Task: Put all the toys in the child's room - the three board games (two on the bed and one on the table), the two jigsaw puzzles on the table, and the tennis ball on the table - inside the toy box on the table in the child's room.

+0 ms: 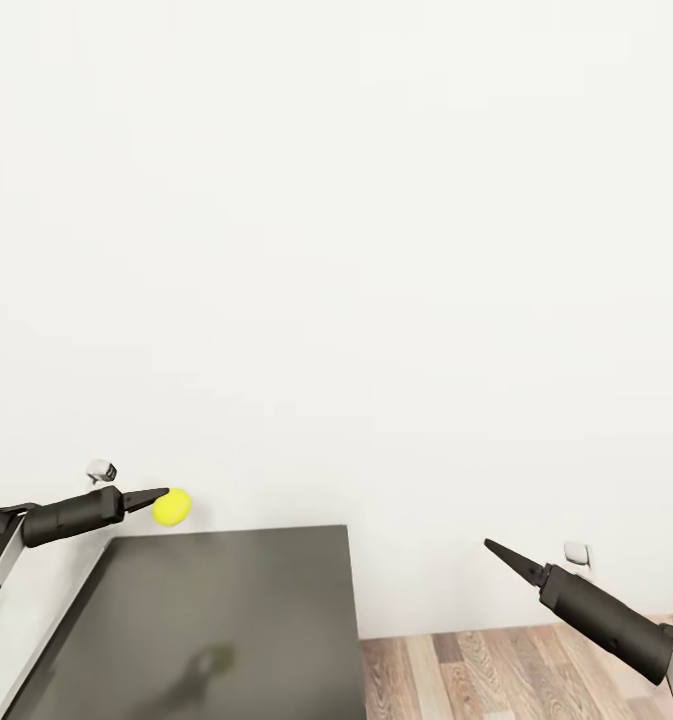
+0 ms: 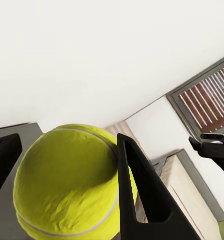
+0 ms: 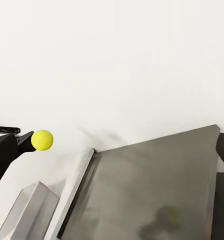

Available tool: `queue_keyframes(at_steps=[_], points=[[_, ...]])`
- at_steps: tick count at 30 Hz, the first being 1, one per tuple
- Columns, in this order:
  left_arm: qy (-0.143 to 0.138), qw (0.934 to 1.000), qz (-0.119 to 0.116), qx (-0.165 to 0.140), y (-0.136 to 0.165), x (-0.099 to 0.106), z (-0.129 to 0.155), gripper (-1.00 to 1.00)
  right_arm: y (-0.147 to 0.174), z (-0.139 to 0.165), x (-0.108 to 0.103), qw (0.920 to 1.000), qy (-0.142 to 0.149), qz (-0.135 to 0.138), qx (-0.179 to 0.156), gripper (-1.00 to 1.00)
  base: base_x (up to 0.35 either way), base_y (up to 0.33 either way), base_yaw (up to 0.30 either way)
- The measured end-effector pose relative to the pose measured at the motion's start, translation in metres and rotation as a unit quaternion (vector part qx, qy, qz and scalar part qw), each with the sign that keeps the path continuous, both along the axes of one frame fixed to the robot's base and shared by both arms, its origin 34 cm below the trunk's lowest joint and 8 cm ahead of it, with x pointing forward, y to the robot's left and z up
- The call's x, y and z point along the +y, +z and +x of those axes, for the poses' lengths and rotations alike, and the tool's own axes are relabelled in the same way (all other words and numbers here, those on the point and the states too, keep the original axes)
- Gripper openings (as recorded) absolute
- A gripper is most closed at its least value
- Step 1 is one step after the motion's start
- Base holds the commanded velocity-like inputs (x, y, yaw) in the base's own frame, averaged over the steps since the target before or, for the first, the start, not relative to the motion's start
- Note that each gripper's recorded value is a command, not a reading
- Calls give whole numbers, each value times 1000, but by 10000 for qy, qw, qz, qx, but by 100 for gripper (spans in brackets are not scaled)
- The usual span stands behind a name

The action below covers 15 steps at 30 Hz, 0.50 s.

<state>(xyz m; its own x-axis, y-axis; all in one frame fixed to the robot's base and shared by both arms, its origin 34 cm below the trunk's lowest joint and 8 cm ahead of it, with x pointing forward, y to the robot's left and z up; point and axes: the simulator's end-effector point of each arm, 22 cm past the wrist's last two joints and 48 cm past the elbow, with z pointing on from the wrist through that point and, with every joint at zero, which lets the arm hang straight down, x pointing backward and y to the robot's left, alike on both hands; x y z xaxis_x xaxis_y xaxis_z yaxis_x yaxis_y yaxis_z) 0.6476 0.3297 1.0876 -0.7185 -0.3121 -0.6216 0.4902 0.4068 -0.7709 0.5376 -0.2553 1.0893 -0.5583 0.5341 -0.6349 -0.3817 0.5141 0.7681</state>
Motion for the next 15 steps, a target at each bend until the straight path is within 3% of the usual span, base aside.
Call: queue_keyframes(at_steps=[15], points=[[8, 9999, 10, -124, 13, 1, -2, -100, 11, -2, 1, 9999, 8, 2, -126, 100, 0, -228, 24]])
